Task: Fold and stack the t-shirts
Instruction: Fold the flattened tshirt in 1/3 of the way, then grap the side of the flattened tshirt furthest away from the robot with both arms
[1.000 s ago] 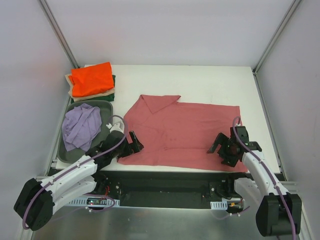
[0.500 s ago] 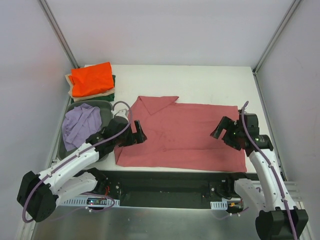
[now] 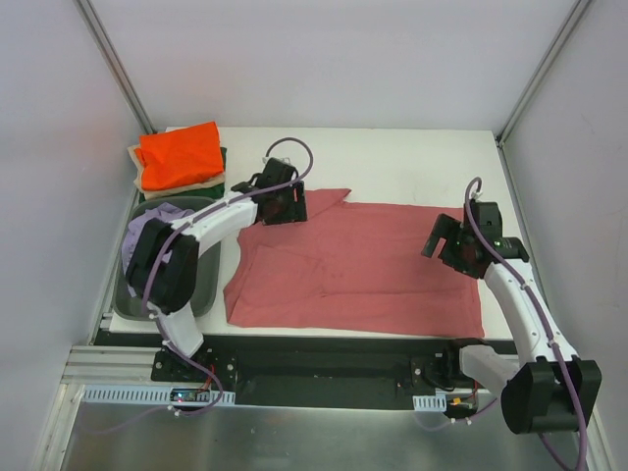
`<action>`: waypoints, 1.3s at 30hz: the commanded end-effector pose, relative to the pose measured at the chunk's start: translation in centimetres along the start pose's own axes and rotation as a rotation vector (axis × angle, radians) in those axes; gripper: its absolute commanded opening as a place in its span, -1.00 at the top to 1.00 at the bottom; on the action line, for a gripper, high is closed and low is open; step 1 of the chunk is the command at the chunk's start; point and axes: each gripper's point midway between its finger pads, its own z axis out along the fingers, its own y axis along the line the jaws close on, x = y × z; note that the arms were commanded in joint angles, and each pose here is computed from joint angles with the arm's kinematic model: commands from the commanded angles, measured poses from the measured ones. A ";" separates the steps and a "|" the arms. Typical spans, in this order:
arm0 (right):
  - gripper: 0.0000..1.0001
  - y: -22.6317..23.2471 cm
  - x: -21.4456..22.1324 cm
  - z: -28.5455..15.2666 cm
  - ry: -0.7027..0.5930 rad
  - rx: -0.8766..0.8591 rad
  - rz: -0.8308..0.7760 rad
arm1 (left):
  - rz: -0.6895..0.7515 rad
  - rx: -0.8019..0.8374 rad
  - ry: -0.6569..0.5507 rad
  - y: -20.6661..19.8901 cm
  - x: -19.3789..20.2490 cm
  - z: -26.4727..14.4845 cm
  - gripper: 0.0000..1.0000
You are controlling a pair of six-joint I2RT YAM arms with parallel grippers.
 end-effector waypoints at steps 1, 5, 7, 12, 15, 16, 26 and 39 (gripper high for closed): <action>-0.92 -1.7 -0.2 1.1 -0.004 0.072 -0.020 | 0.065 0.013 0.059 -1.1 -0.9 1.8 -0.28; -0.92 -2.2 0.8 1.7 0.030 0.077 -0.012 | 0.082 -0.036 0.104 -0.8 -0.9 4.2 -0.17; -0.92 -1.8 0.8 1.6 0.034 0.054 -0.013 | 0.092 -0.070 0.123 -0.3 -0.7 5.1 -0.08; -0.92 -1.7 1.0 1.7 0.035 0.038 -0.013 | 0.113 -0.119 0.150 0.6 -0.5 6.0 0.00; -0.92 -1.2 1.2 1.7 0.049 0.007 -0.009 | 0.120 -0.116 0.171 0.5 -0.1 6.5 0.07; -0.92 -1.2 1.2 1.8 0.049 0.003 -0.006 | 0.123 -0.113 0.182 0.5 0.0 6.7 0.07; -0.92 -0.8 1.6 2.1 0.076 -0.031 0.004 | 0.127 -0.137 0.213 0.8 0.2 8.0 0.29; -0.92 -1.0 1.6 2.1 0.075 -0.032 0.013 | 0.113 -0.156 0.148 1.4 -2.7 7.2 0.96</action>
